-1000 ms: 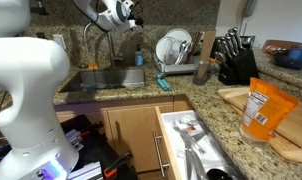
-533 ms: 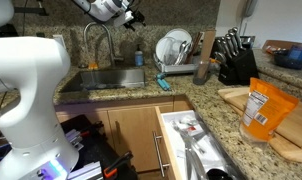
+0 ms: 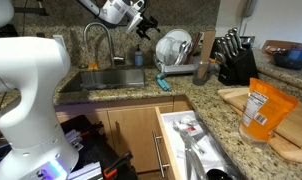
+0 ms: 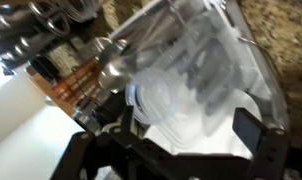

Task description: Push the faucet handle to the right, remove the orange packet from the top of the counter and place it in the open drawer, close the open drawer

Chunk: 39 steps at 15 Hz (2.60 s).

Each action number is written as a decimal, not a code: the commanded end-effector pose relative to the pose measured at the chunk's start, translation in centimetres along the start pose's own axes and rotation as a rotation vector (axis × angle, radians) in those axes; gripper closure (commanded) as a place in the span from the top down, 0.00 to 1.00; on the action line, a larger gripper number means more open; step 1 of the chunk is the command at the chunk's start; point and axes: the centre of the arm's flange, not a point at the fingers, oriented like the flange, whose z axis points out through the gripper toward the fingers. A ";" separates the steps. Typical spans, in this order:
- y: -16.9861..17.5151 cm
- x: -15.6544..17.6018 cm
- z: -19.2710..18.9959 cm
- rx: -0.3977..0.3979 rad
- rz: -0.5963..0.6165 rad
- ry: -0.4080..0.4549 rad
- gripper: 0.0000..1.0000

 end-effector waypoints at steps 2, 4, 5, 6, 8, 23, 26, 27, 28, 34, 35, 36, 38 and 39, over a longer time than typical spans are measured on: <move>5.9 -9.1 -0.6 -0.186 -0.024 -0.224 1.00; 7.4 -10.0 -1.6 -0.235 -0.029 -0.358 1.00; 7.4 -9.3 -2.4 -0.206 -0.002 -0.420 1.00; 6.8 -8.4 1.5 -0.243 -0.006 -0.346 1.00; 6.6 -8.6 0.2 -0.227 -0.007 -0.398 1.00; 27.3 -20.5 7.8 -0.697 0.338 -0.691 1.00; 25.7 -19.4 7.5 -0.689 0.316 -0.668 1.00; 26.7 -18.7 8.3 -0.721 0.440 -0.743 1.00; 28.2 -18.9 8.6 -0.678 0.475 -0.777 1.00; 37.9 -26.3 13.9 -0.630 0.741 -0.998 1.00; 37.6 -27.1 15.1 -0.605 0.801 -1.039 1.00; 37.0 -28.5 9.6 -0.627 0.757 -0.988 1.00; 37.1 -30.0 10.5 -0.602 0.809 -1.031 1.00; 36.8 -30.0 10.7 -0.603 0.810 -1.036 1.00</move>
